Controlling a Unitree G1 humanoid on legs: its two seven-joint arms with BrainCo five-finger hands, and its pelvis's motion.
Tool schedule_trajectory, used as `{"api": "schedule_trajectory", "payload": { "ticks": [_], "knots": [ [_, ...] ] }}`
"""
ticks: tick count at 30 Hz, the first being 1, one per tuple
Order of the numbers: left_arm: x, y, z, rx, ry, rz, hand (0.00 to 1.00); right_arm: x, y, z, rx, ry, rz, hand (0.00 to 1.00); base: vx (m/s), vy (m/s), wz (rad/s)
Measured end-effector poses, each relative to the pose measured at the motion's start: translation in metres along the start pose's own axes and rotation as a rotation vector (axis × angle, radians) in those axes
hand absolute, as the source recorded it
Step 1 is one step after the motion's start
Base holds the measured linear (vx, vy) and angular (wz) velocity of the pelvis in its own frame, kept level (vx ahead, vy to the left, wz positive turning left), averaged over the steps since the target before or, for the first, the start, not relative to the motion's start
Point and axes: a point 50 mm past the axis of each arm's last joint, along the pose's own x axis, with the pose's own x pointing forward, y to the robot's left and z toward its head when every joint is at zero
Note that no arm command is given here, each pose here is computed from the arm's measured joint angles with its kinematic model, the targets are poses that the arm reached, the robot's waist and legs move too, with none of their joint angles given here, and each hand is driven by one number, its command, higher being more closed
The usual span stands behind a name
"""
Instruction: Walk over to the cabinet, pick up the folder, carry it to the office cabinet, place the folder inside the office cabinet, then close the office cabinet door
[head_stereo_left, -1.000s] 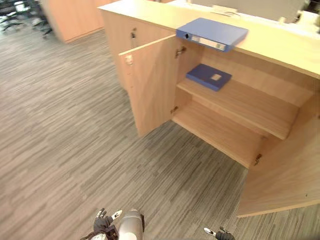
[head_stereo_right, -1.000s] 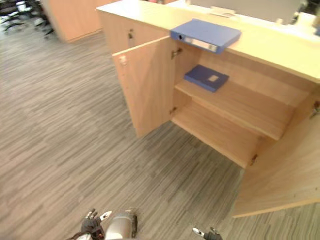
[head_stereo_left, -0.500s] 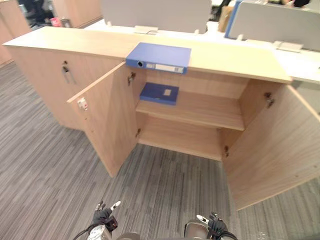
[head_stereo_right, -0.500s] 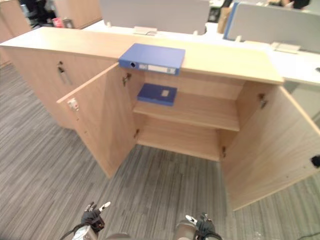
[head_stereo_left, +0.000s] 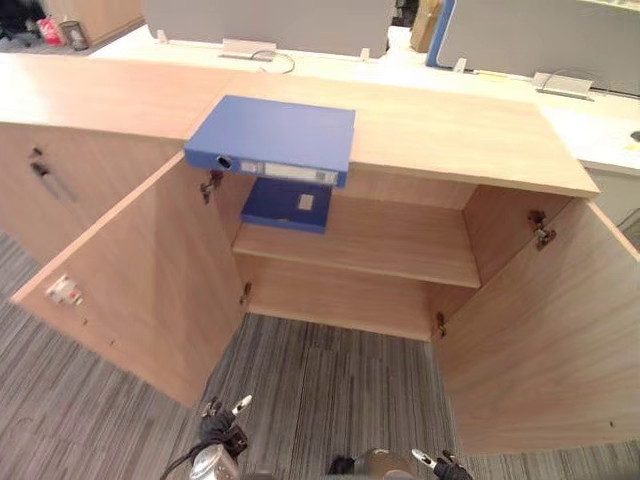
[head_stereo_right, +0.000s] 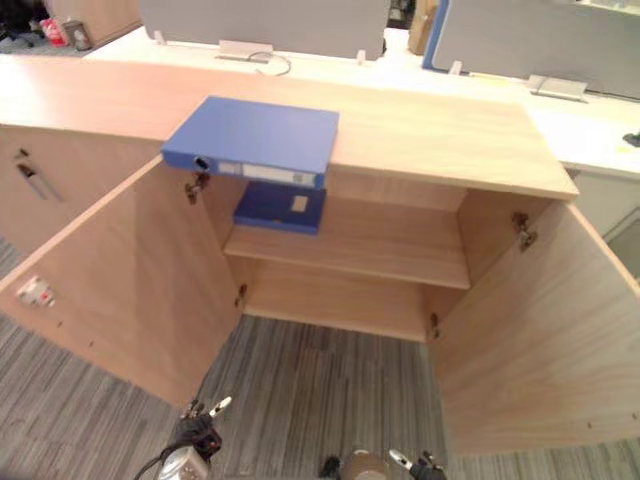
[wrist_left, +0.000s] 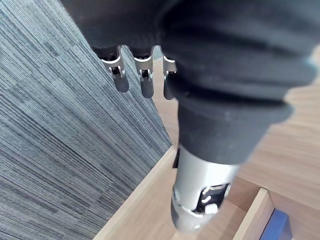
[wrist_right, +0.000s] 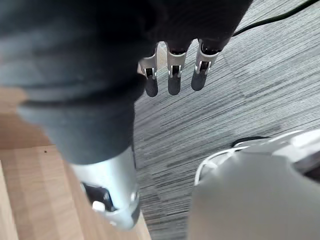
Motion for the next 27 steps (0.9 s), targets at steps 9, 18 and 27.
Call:
{"api": "schedule_trajectory", "payload": {
  "ticks": [9,18,27],
  "knots": [
    [-0.001,0.003,-0.006,0.001,0.03,-0.022,0.0,0.008,0.043,0.018,-0.107,-0.004,0.089,0.0,0.35,0.184,-0.5],
    [-0.002,0.018,-0.016,-0.041,0.11,-0.068,0.0,0.006,0.071,0.005,-0.016,0.063,0.16,0.0,0.16,0.111,0.28],
    [-0.029,-0.046,0.001,-0.095,-0.013,-0.404,0.0,0.006,0.026,-0.006,-0.042,0.111,0.051,0.0,-0.07,-0.037,0.19]
  ]
}}
